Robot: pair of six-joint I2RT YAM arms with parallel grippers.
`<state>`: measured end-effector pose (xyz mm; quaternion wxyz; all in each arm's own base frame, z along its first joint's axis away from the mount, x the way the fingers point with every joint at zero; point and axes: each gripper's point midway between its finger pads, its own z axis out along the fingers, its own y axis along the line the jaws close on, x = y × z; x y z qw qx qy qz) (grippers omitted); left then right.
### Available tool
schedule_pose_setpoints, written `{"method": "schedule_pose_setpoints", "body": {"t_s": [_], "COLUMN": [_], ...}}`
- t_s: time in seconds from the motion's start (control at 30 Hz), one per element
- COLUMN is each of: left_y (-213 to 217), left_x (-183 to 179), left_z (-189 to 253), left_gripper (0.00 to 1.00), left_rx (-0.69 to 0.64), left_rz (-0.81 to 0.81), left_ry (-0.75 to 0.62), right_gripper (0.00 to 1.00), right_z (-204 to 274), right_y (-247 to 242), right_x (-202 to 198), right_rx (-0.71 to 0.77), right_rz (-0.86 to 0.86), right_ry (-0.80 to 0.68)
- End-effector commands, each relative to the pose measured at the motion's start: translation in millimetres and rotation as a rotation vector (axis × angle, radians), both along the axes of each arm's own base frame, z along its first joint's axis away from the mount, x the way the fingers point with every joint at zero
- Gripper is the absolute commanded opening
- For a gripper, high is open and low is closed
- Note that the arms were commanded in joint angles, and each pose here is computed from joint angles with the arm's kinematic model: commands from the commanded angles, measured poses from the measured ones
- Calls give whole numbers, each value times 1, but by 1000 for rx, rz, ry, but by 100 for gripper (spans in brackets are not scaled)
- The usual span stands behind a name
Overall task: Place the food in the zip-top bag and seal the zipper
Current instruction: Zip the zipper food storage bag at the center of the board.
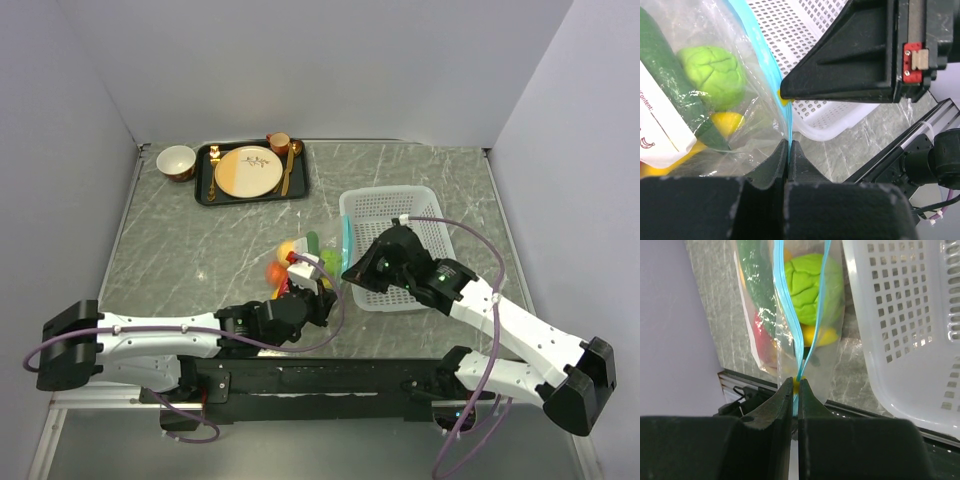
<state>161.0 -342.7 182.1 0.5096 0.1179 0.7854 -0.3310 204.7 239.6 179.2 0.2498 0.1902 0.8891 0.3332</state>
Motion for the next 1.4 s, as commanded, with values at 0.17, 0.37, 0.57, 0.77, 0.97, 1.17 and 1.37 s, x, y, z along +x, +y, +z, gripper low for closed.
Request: {"method": "schedule_pose_setpoints", "body": {"t_s": [0.17, 0.37, 0.57, 0.77, 0.97, 1.17, 1.37], "left_y": [1, 7, 13, 18, 27, 39, 49], "left_x": [-9, -12, -12, -11, -12, -13, -14], "left_z": [11, 10, 13, 12, 8, 3, -5], "left_gripper": [1, 1, 1, 1, 1, 1, 1], "left_rx": [-41, -42, -41, -48, -68, -72, -66], "left_rz": [-34, -35, -20, -2, 27, 47, 77], "left_ry": [9, 18, 21, 30, 57, 73, 97], "right_gripper": [4, 4, 3, 3, 3, 4, 3], "right_z": [7, 8, 10, 9, 9, 7, 7], "right_y": [-18, -18, -17, -15, -14, -15, -16], "right_x": [34, 41, 46, 50, 54, 57, 60], "right_rx": [-34, -37, -29, -34, -39, -48, -57], "right_rz": [-97, -97, -98, -86, -86, -89, -88], "right_ry": [-82, -90, -95, -98, -101, -98, -101]}}
